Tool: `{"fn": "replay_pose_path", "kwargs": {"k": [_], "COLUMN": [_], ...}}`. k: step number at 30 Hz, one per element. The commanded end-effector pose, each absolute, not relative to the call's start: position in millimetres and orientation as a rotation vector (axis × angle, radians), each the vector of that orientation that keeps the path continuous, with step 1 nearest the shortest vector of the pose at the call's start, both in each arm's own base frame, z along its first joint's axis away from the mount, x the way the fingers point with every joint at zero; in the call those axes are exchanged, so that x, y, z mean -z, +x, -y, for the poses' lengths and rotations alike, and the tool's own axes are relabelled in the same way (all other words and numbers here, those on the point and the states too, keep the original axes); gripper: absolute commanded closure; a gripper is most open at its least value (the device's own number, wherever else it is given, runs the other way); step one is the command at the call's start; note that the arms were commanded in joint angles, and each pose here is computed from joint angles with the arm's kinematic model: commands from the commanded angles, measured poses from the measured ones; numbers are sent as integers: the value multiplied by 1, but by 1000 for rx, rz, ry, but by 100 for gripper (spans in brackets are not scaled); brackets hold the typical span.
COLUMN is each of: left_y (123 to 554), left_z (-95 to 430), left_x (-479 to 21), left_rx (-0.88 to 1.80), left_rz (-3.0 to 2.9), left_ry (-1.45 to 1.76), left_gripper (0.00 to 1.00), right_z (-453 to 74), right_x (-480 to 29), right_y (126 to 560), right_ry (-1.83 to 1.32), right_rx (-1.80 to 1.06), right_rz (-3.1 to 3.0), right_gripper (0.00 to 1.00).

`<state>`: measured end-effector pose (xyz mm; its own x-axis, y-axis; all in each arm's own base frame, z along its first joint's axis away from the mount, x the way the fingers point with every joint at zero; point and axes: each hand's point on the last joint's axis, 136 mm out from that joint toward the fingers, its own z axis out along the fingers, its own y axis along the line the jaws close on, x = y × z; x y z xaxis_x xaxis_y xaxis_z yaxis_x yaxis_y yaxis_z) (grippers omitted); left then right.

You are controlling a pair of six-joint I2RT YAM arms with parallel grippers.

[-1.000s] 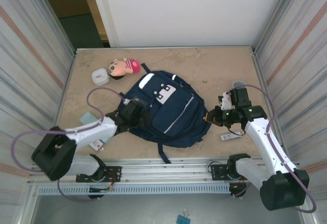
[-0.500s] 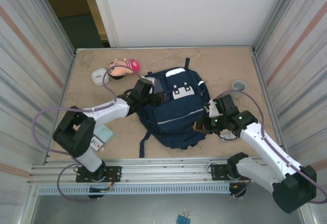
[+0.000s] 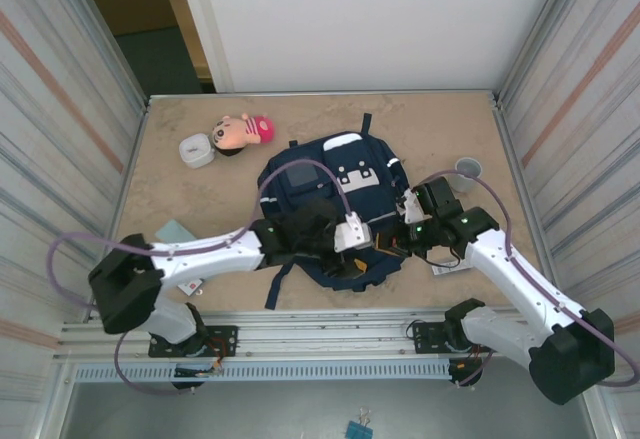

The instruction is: Pack books, pencil case, and school supplies into a backpack

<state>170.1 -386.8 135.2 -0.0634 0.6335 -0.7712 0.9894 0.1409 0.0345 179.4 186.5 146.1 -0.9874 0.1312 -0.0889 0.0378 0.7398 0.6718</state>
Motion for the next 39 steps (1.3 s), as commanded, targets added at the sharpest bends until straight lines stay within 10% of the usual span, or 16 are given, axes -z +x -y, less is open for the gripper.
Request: {"fn": "replay_pose_path", "kwargs": {"k": [1, 8, 18, 25, 39], "left_y": [171, 167, 166, 165, 157], "left_z": [392, 371, 333, 338, 324], "left_x": [-126, -116, -121, -136, -154], "left_rx": [656, 565, 442, 491, 511], "left_rz": [-1754, -1717, -1649, -1596, -1424], "left_ry": [1653, 1710, 1737, 1711, 1755], "left_gripper": [47, 95, 98, 97, 95], "right_z": [-198, -144, -123, -153, -185], "right_x": [-174, -164, -150, -164, -153], "right_y": [187, 205, 219, 208, 188], "right_ry": [37, 286, 345, 52, -352], "right_rx": [-1177, -1132, -1210, -1246, -1195], "right_rz": [-2714, -2700, -2735, -2700, -2595], "right_gripper": [100, 100, 100, 58, 44]}}
